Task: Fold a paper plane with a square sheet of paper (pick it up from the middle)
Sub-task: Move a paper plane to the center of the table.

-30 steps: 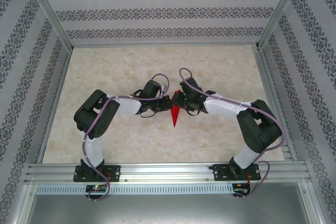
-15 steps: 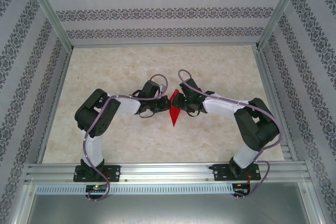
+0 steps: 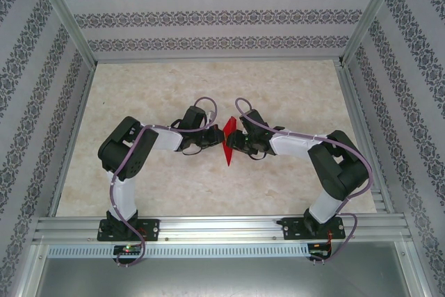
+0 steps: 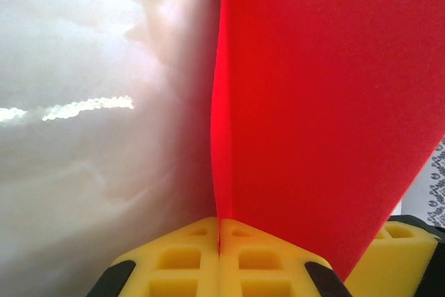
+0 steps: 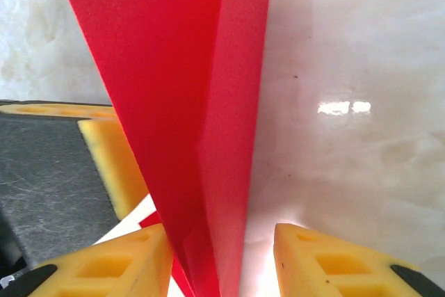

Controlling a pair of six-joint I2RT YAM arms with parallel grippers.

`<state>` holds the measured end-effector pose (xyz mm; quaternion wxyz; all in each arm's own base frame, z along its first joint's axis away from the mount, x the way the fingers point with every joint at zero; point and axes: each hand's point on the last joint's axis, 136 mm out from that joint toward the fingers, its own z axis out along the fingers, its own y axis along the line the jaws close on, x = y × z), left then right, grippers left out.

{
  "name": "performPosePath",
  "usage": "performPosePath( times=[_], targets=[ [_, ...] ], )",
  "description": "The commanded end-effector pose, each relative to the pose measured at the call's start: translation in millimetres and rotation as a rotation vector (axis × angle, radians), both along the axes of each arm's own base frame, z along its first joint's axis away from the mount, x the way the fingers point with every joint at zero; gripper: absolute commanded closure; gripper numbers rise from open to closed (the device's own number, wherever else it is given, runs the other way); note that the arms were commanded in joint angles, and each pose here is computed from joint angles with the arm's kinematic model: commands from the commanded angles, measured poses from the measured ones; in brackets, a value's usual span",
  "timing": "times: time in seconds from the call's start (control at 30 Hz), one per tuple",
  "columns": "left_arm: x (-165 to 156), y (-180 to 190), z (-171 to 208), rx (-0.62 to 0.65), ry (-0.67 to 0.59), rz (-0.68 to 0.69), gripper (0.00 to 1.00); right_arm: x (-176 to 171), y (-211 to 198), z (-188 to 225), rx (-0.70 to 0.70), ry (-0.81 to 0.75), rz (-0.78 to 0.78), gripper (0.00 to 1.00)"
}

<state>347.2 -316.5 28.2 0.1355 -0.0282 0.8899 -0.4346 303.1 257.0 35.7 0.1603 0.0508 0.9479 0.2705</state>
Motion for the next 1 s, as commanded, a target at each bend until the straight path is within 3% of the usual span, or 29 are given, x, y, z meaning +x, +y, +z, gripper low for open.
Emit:
performPosePath(
  times=[0.0,0.43,0.97],
  targets=[
    [3.7,-1.8,4.0,-0.045,-0.011,-0.002,1.0,-0.7,13.8,12.1,0.041,-0.046,0.058,0.57],
    [3.1,-0.2,5.7,-0.034,-0.018,-0.01,1.0,-0.4,-1.4,54.4,-0.002,-0.176,0.023,0.58],
    [3.1,-1.0,4.6,-0.036,-0.013,-0.011,1.0,-0.3,16.4,25.8,0.001,-0.082,0.065,0.62]
  ],
)
